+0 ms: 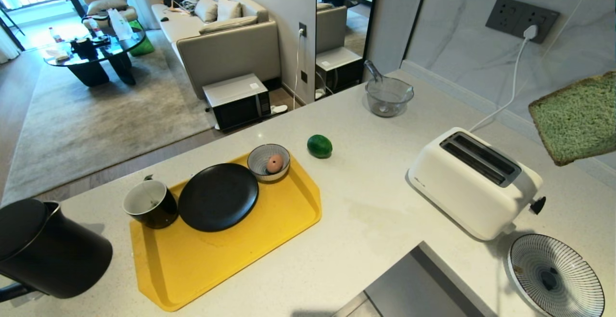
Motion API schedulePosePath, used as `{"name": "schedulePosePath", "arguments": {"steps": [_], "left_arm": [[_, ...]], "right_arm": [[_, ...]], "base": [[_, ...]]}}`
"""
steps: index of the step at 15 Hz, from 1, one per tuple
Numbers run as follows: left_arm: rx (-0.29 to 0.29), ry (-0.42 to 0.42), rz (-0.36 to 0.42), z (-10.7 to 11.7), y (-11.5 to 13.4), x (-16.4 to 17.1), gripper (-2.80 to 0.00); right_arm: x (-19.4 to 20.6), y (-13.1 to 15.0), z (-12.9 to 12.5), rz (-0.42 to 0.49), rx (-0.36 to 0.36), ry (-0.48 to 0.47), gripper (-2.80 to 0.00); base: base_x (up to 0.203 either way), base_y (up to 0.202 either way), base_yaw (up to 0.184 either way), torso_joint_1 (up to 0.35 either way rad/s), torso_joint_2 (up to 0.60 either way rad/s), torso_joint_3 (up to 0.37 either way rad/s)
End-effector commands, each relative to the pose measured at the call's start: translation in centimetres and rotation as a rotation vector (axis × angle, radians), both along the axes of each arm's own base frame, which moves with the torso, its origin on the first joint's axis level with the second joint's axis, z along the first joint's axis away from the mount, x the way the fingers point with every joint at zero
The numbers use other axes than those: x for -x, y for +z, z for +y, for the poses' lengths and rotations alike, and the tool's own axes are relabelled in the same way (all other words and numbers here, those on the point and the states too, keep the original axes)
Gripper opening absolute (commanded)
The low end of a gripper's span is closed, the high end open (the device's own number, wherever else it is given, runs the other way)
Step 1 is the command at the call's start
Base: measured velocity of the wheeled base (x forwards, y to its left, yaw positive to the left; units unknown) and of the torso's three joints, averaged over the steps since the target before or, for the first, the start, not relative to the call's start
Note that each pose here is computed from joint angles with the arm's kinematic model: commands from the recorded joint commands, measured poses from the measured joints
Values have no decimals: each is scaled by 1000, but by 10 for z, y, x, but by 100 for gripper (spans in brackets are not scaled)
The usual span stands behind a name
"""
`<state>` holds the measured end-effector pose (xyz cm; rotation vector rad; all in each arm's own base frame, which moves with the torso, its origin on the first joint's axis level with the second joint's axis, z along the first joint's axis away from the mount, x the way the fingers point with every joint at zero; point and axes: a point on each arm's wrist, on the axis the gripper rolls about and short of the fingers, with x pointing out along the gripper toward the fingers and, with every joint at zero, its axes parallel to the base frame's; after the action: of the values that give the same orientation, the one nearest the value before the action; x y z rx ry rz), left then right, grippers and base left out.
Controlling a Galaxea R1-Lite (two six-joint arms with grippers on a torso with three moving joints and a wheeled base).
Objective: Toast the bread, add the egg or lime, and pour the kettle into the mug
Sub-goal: Put the bread slices in the toaster
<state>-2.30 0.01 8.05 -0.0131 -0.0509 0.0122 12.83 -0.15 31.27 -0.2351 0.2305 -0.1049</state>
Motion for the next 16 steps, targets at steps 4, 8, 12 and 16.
{"name": "schedulePosePath", "arguments": {"steps": [4,8,12,16], "left_arm": [[5,1,12,0,-4,-1,-280],[5,-1,12,0,-4,-1,-280],[5,1,12,0,-4,-1,-280],[5,1,12,0,-4,-1,-280]], "right_arm": [[-14,-2,-2,29,36,-4,-280],[-22,-6,-14,73,111,-37,-280],[-27,-13,-36,133,213,43,-280],[-65,-28,-49,202,212,160,-280]], "base": [[113,0,3,2,-3,2],[17,0,0,8,5,-1],[0,0,0,0,0,0],[0,0,0,0,0,0]]}}
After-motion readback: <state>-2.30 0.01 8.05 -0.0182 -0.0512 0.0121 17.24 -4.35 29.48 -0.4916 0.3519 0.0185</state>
